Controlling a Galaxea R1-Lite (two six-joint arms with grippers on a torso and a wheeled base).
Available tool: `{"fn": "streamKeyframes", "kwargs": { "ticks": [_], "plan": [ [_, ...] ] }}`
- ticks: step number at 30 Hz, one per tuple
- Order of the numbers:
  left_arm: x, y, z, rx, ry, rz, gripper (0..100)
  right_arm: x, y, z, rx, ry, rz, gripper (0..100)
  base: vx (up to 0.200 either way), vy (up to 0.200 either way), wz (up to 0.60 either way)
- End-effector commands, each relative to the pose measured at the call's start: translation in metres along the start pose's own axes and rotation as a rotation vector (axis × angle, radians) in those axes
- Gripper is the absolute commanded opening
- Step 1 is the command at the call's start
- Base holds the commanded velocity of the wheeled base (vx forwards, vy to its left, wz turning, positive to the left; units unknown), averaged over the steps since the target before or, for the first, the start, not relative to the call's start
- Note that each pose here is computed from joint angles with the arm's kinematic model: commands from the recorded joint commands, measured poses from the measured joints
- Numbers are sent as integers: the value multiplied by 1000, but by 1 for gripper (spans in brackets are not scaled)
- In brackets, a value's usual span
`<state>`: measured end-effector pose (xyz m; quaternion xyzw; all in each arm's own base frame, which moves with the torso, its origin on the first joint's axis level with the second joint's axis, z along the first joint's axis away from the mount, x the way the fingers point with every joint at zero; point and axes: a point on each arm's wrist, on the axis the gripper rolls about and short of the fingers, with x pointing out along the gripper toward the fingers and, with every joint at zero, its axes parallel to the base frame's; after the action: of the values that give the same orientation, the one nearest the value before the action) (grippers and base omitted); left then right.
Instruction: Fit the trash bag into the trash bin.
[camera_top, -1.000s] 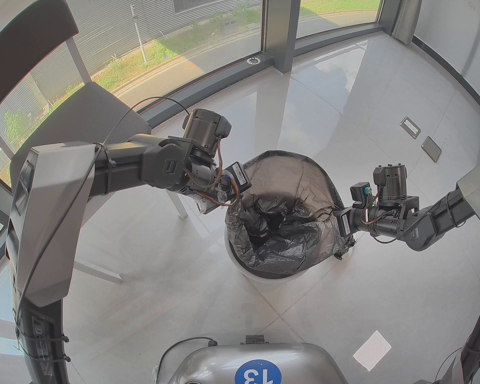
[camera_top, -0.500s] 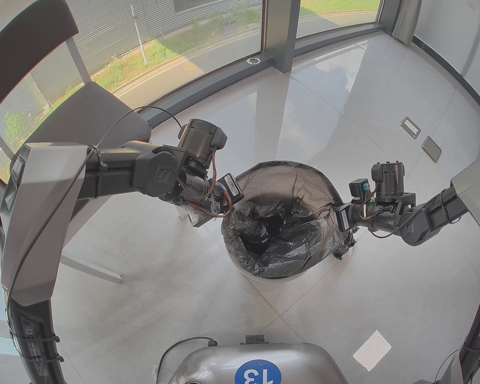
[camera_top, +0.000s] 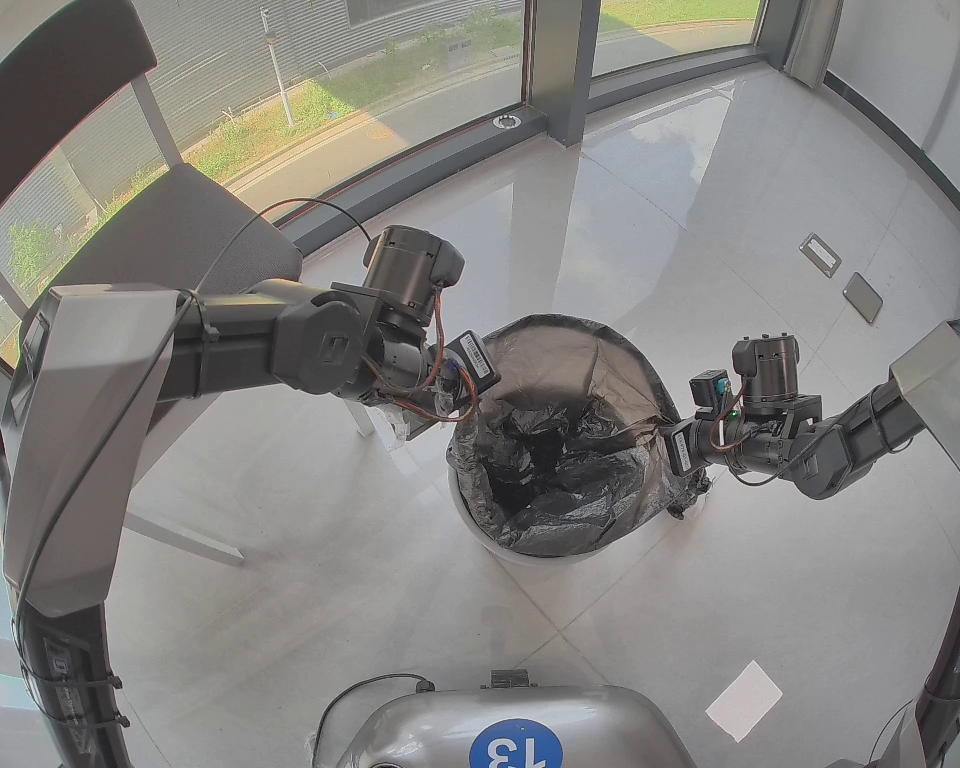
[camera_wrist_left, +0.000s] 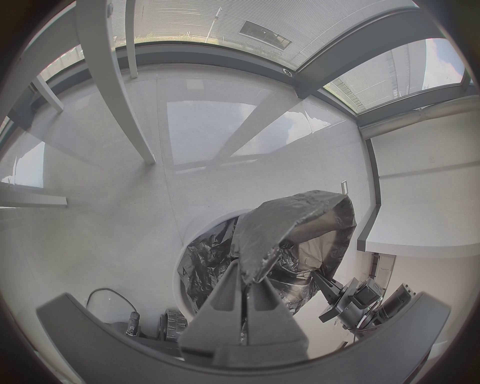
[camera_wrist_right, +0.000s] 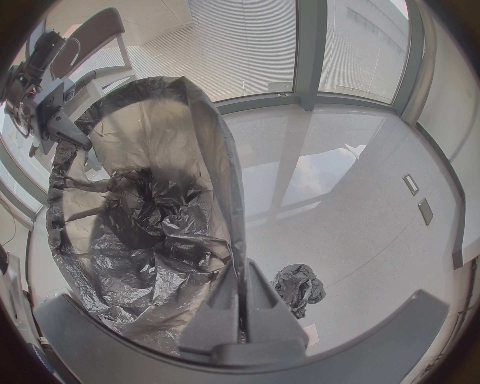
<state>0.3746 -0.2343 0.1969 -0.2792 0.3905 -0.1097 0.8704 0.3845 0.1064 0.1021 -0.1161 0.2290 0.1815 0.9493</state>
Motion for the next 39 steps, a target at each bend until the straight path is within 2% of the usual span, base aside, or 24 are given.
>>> {"fn": "streamKeyframes", "kwargs": {
  "ticks": [1,5,6,15,20,26,27,31,36,39],
  "plan": [
    [6,-2,-7,9,13,7,0,4,3,-5,-3,17,9,0,0,0,0],
    [6,-2,-7,8,7,11,0,7,4,-8,-3,26,12,0,0,0,0],
    [6,-2,-7,9,7,11,0,8,4,-8,-2,28,11,100,0,0,0],
    [2,-7,-10,14,-4,10,0,6,2,-7,-4,18,5,100,0,0,0],
    [-20,-18,-16,25,-11,-8,0,5,2,-6,-7,15,-2,100,0,0,0],
    [-12,-11,-16,20,-14,16,0,5,4,-4,-12,10,0,100,0,0,0],
    [0,-7,-11,9,-35,11,0,1,5,-1,-16,0,2,100,0,0,0],
    [6,-11,-9,15,-66,-25,0,-5,7,-1,-22,0,3,100,0,0,0],
    [15,-6,-8,8,-66,-8,0,-11,8,-1,-24,1,6,100,0,0,0],
    [32,12,3,-20,-92,20,0,-18,8,0,-25,-14,3,100,0,0,0]
  ]
}}
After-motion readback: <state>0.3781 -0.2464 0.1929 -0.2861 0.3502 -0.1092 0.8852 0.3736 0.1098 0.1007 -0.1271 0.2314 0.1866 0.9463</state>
